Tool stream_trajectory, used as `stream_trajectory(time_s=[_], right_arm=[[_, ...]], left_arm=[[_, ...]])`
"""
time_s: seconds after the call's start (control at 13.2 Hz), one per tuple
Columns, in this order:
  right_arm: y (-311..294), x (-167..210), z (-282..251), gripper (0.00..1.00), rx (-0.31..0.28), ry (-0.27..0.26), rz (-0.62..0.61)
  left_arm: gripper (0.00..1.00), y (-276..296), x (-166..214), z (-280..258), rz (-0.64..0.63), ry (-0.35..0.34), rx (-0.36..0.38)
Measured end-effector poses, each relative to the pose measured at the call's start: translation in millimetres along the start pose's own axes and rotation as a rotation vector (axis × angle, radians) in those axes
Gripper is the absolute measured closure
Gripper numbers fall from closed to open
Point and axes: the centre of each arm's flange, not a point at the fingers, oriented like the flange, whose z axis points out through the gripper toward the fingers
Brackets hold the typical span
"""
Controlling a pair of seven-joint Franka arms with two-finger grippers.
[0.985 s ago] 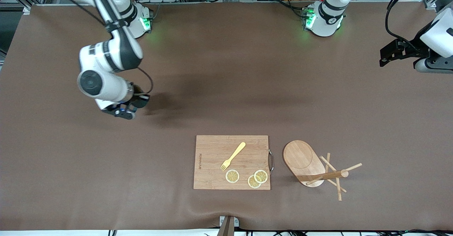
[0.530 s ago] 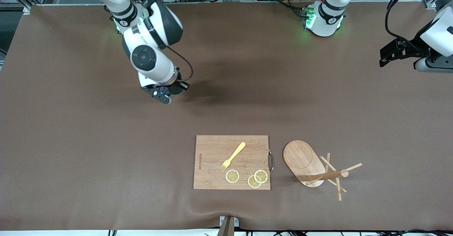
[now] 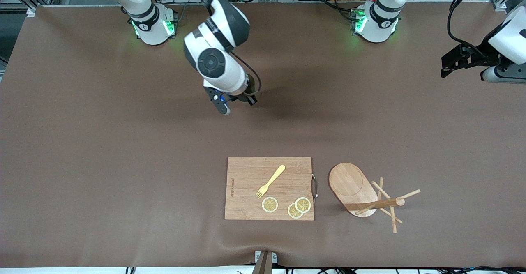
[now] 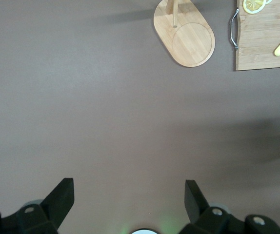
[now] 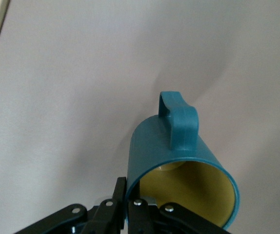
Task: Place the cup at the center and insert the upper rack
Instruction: 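Carry the teal mug with the right gripper toward the table center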
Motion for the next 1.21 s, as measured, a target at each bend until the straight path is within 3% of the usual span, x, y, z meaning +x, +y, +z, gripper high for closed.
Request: stream_trajectory(time_s=[0.38, 0.61, 1.21], right_arm=[[-28, -40, 61, 0.95, 0.077, -0.009, 0.19], [-29, -52, 76, 0.95, 0.11, -0.021, 0.221], [-29, -56, 106, 0.95, 0.117, -0.014, 0.228]], left_arm=[[0.0, -1, 1, 1, -0.001, -0.003, 0.0], [0.0, 0, 2, 2, -0.001, -0.005, 0.0], [0.0, 4, 2, 3, 0.006, -0.006, 0.0]])
